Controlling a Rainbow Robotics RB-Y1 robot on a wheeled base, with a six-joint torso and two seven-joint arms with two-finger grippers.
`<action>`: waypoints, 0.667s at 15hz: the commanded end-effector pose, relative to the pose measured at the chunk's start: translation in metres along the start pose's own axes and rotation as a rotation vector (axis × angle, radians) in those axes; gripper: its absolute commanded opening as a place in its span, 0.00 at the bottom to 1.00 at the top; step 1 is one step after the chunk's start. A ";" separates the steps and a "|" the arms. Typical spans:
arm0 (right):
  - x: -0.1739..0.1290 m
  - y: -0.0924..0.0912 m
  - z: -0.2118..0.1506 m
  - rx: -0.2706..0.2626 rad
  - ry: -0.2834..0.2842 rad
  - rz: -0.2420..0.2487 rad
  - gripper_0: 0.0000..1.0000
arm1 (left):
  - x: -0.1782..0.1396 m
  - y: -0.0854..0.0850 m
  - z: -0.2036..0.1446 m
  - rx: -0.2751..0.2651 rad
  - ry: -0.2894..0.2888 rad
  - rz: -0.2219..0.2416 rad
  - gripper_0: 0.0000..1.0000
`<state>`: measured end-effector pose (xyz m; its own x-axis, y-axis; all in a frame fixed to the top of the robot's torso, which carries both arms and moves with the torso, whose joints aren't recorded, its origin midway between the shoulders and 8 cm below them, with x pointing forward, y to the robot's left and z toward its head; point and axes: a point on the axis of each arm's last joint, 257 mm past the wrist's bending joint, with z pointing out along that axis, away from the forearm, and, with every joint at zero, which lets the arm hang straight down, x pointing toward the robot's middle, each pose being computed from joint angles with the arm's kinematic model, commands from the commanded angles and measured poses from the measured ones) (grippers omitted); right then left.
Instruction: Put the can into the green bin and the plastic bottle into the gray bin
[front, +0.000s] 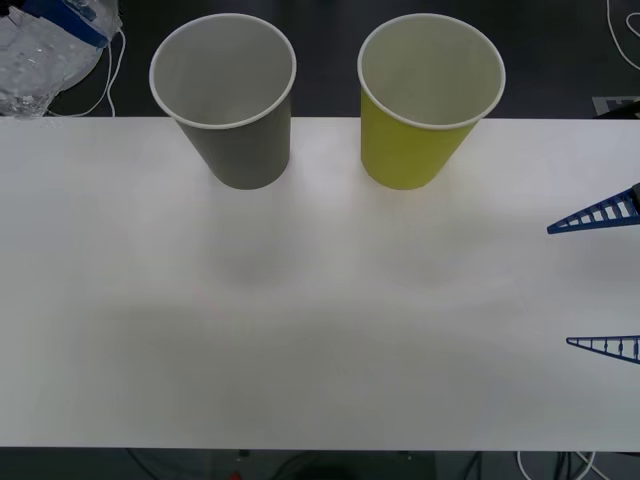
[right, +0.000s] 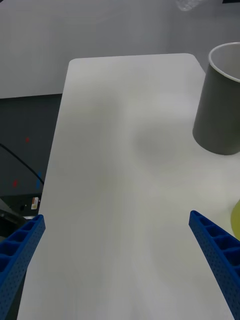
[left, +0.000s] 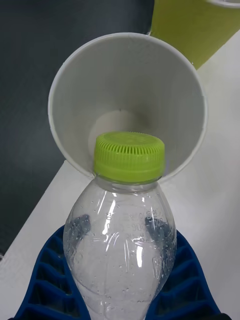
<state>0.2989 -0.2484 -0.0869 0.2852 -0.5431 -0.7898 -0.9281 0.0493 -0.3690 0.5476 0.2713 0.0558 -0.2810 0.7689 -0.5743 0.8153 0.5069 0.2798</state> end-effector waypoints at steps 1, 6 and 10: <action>0.000 0.000 0.000 0.000 0.000 0.000 1.00 | -0.026 0.006 0.006 -0.008 0.025 0.008 0.00; 0.000 0.000 0.000 0.000 0.000 0.000 1.00 | -0.072 0.007 0.016 0.008 -0.018 -0.022 0.00; 0.000 0.000 0.000 0.000 0.000 0.000 1.00 | -0.095 0.008 0.025 0.008 -0.031 -0.038 0.00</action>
<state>0.2989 -0.2484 -0.0869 0.2852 -0.5431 -0.7898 -0.9281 0.0493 -0.3690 0.5914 0.1975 0.0918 -0.2967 0.7375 -0.6066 0.8092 0.5315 0.2504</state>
